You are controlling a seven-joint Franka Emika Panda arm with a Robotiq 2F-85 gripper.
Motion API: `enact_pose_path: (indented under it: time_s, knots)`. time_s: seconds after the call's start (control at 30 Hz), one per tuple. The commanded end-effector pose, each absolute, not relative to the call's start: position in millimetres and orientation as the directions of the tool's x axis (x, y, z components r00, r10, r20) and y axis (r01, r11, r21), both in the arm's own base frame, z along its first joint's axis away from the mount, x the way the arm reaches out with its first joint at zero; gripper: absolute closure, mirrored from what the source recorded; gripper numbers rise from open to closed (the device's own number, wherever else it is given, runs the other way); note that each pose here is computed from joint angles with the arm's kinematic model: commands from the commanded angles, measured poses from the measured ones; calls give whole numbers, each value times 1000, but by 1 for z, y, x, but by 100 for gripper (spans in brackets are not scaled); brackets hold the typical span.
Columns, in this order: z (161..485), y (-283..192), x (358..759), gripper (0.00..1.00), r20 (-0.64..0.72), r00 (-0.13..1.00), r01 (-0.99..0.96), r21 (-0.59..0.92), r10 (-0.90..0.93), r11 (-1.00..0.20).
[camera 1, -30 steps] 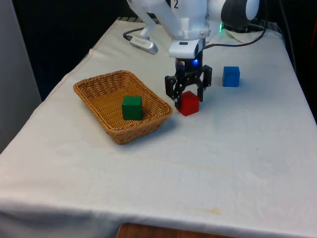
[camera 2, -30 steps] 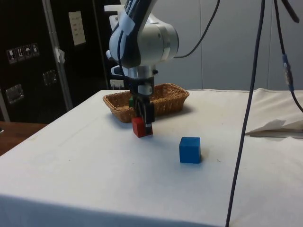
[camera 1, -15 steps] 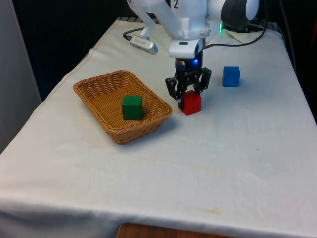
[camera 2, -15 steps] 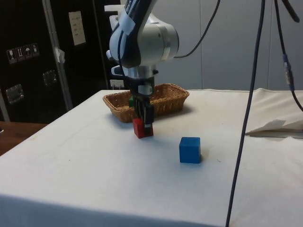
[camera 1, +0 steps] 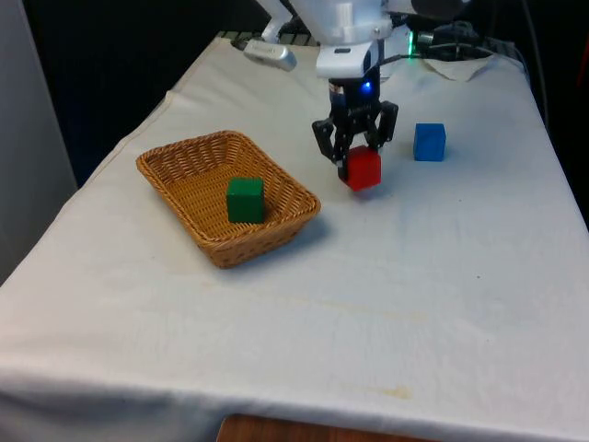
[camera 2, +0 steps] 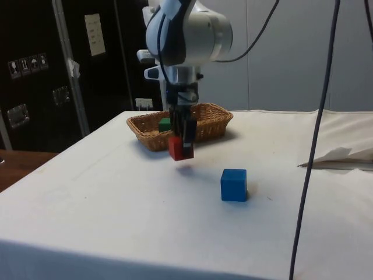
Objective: Pick up exactly two blocks and place them into the basket.
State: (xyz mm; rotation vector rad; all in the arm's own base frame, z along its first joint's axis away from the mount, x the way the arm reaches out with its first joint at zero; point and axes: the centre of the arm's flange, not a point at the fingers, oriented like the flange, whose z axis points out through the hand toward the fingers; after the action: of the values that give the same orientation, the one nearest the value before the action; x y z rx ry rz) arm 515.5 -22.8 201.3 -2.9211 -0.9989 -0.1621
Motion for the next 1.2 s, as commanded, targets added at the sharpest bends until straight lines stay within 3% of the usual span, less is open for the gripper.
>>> enact_pose_path:
  time_s: [0.0,1.17]
  knots:
    - [209,-25,511,100,110,790,608,-8,604,-794]
    - [274,-37,507,100,211,863,482,-76,458,-873]
